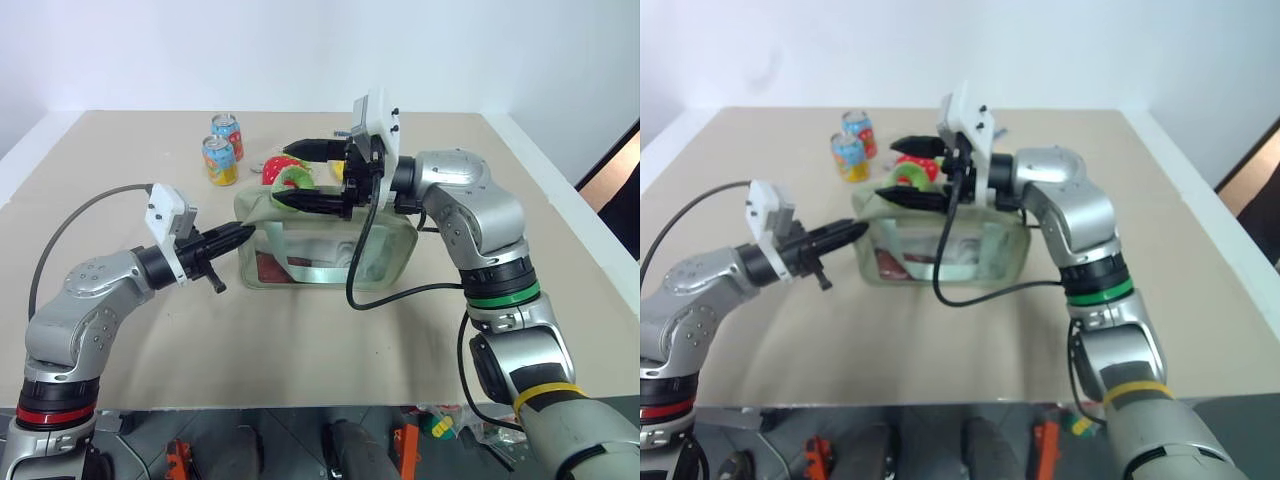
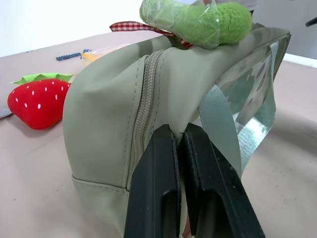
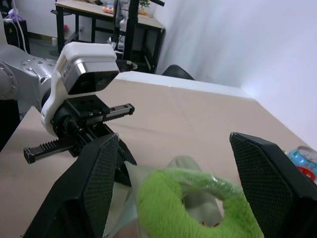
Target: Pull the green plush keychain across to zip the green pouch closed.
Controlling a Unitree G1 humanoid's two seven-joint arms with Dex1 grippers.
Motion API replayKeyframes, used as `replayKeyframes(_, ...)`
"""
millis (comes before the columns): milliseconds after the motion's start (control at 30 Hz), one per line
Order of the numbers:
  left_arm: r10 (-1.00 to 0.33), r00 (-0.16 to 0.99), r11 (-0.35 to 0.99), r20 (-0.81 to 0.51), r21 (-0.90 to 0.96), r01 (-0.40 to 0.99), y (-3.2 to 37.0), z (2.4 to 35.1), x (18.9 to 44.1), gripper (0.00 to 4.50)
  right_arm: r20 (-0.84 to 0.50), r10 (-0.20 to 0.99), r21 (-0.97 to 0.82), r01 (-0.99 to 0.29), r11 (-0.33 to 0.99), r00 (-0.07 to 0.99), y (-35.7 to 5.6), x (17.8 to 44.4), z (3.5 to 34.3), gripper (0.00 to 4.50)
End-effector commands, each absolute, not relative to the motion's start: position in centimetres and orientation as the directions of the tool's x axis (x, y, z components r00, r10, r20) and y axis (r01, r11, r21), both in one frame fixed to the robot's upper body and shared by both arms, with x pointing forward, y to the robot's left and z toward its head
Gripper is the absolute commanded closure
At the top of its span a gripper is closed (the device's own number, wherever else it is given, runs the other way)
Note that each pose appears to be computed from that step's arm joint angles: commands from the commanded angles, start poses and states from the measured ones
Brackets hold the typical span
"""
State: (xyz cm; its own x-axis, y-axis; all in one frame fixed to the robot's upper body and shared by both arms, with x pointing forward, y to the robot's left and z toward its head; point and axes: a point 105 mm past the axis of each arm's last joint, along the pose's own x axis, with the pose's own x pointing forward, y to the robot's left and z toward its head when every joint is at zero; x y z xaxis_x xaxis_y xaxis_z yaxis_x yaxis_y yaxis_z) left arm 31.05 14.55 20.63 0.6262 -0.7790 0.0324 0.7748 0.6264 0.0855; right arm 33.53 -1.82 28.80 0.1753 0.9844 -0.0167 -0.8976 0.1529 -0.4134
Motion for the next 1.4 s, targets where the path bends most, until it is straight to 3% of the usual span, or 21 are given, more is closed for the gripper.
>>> replayKeyframes(33,-0.803,0.595,0.596,0.044,0.097,0.797,13.5,21.1,30.7,4.5,-0.024,0.985,-0.421,-0.895,0.147,0.173,-1.7,33.6,28.3,0.81)
replayKeyframes(300,-0.8,0.599,0.6,0.047,0.087,0.795,13.6,20.8,30.9,4.5,-0.068,0.978,-0.395,-0.906,0.153,0.195,-1.7,34.7,26.0,0.81)
replayKeyframes(633,-0.795,0.605,0.607,0.044,0.083,0.791,13.9,20.5,31.0,4.5,-0.042,0.98,-0.358,-0.919,0.167,0.194,-2.0,35.0,26.1,4.12)
replayKeyframes(700,-0.795,0.605,0.606,0.045,0.083,0.791,13.8,20.5,30.9,4.5,-0.04,0.98,-0.354,-0.92,0.17,0.197,-2.1,35.0,26.2,4.48)
replayKeyframes(867,-0.789,0.612,0.614,0.049,0.078,0.785,13.9,20.5,31.2,4.5,-0.011,0.982,-0.365,-0.915,0.171,0.188,-2.2,34.7,26.8,4.48)
replayKeyframes(1000,-0.77,0.634,0.638,0.073,0.061,0.768,13.9,20.8,31.7,4.5,0.071,0.979,-0.436,-0.877,0.202,0.19,-2.6,34.4,29.1,4.48)
replayKeyframes(1133,-0.746,0.657,0.663,0.109,0.028,0.748,13.2,21.5,32.0,4.5,0.142,0.944,-0.551,-0.768,0.327,0.299,-6.9,35.1,32.6,4.48)
replayKeyframes(1400,-0.698,0.698,0.704,0.156,-0.027,0.71,11.9,22.2,31.9,4.5,0.089,0.78,-0.658,-0.552,0.513,0.619,-17.6,35.6,33.3,4.48)
